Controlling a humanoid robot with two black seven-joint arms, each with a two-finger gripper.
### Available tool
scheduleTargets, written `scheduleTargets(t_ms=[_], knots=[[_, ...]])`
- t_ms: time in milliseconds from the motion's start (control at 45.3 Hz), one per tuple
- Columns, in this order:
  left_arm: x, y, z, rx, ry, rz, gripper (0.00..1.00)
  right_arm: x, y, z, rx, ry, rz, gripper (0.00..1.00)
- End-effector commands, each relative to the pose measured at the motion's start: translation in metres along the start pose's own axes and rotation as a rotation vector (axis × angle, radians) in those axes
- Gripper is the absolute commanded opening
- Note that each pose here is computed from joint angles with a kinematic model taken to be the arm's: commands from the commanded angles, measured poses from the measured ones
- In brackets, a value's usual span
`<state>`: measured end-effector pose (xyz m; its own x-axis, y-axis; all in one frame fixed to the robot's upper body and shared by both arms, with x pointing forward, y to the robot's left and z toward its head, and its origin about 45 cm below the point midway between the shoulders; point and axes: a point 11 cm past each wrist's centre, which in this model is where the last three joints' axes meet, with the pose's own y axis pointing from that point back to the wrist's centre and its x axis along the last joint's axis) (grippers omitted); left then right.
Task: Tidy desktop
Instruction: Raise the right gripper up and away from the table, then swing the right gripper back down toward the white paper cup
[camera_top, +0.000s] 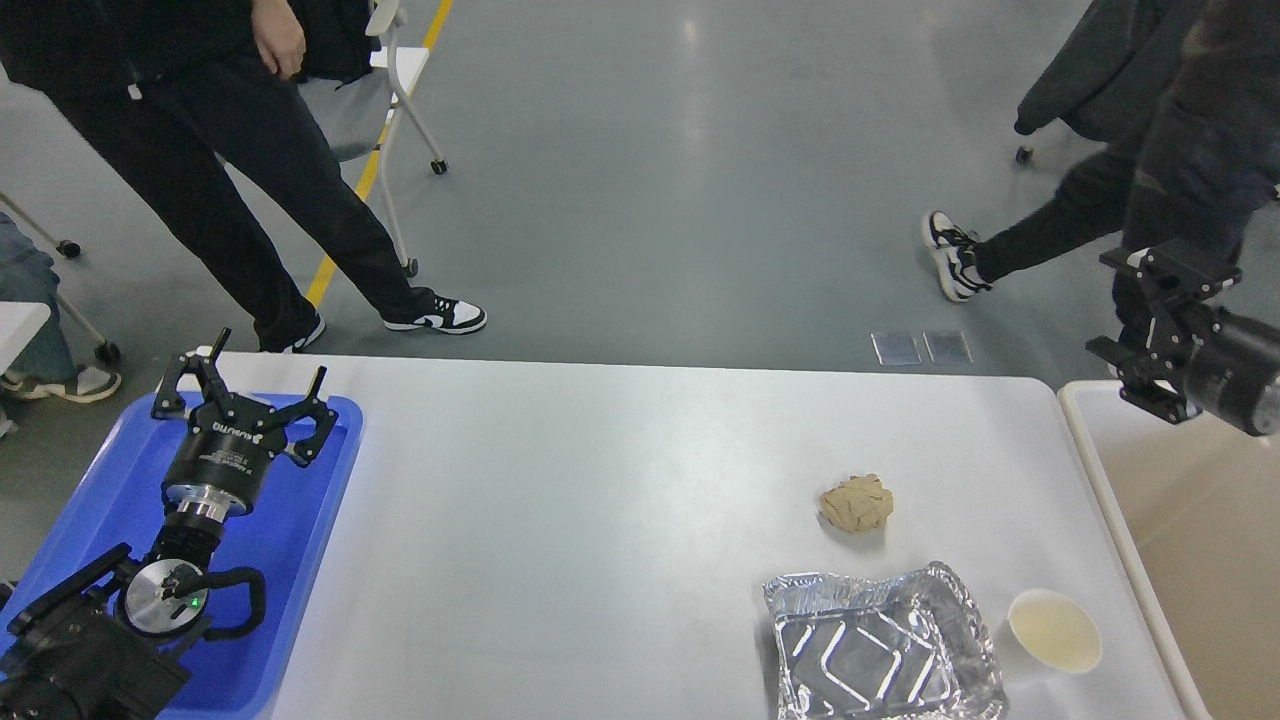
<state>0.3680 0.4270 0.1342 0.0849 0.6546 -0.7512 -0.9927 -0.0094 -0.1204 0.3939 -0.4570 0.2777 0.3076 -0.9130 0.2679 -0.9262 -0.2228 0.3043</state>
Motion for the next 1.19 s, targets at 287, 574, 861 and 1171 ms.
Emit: scheduleTargets(t_ms=[287,574,861,1171], knots=[[0.000,0.000,0.000,0.000,0.001,-0.001,0.99,0.017,0.005,-0.080,-0.192,0.431,-0.172,1.00],[0.000,0.000,0.000,0.000,0.001,-0.001,0.99,-0.008,0.017,-0.129,-0.475,0.663,-0.476,1.00],[0.000,0.000,0.000,0.000,0.000,0.000,0.99,-0.037,0.020,-0.119,-0.636,0.839,-0.666,1.00],[0.000,0.000,0.000,0.000,0.000,0.000,0.99,-0.079,0.035,-0.158,-0.612,1.038,-0.786,1.00]])
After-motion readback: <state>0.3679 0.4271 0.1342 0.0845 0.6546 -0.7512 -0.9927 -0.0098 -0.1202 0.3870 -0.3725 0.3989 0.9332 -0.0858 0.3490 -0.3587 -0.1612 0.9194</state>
